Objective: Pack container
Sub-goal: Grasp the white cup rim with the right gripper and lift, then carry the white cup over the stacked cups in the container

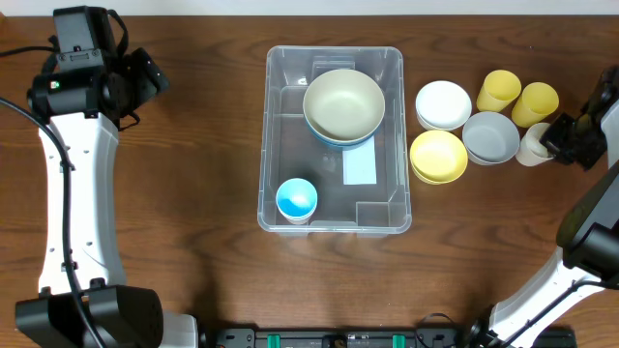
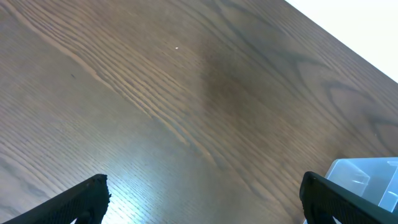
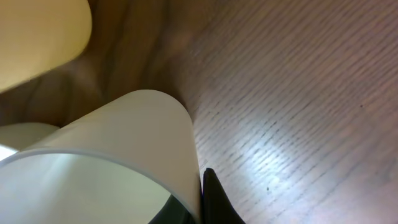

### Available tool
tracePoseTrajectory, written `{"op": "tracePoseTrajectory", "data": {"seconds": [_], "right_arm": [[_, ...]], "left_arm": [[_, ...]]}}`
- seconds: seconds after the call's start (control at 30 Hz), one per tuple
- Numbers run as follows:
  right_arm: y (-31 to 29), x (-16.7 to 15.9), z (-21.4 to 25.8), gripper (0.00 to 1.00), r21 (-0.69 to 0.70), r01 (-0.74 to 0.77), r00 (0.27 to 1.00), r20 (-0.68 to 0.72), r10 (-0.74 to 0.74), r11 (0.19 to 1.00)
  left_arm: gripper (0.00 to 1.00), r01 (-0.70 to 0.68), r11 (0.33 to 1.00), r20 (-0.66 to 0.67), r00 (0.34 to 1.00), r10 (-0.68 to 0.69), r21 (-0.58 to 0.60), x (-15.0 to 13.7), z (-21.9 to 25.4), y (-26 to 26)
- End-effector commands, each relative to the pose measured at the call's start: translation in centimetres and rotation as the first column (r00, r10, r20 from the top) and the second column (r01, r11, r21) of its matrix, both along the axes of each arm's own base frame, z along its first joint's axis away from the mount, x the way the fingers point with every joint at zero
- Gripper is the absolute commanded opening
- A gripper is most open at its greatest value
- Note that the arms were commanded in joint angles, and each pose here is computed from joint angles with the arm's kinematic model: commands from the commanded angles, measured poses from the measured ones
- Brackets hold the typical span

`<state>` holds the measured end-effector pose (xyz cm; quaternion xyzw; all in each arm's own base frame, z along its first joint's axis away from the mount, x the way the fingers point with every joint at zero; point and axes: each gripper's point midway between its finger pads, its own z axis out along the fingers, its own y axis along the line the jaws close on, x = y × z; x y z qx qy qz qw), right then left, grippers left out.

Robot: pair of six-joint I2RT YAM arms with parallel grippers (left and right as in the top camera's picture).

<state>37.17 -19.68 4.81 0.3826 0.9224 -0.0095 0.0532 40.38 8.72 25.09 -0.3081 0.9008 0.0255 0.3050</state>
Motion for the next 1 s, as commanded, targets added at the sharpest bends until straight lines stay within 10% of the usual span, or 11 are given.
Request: {"op": "tracePoseTrajectory", "data": {"seconds": [0.0,0.53,0.97], "right_arm": [[0.1,-1.0,-0.1,0.01,0.018,0.005,1.0,-0.029,-0.004,1.0],[5.8,-2.5,11.9,0.01,-0.036,-0.134,0.981,0.139,0.137,0.99],[28.2,-2.0,22.1,0.01,-0.214,-0.672,0.595,0.415,0.689,0.709]], "left_arm": [[0.98,-0.01,1.0,-0.006,1.0,0.01,0.014,0.1,0.0,0.4],[0.98,-0.01,1.0,-0.006,1.0,0.01,0.014,0.1,0.0,0.4],[0.98,-0.01,1.0,-0.006,1.0,0.01,0.014,0.1,0.0,0.4]]}}
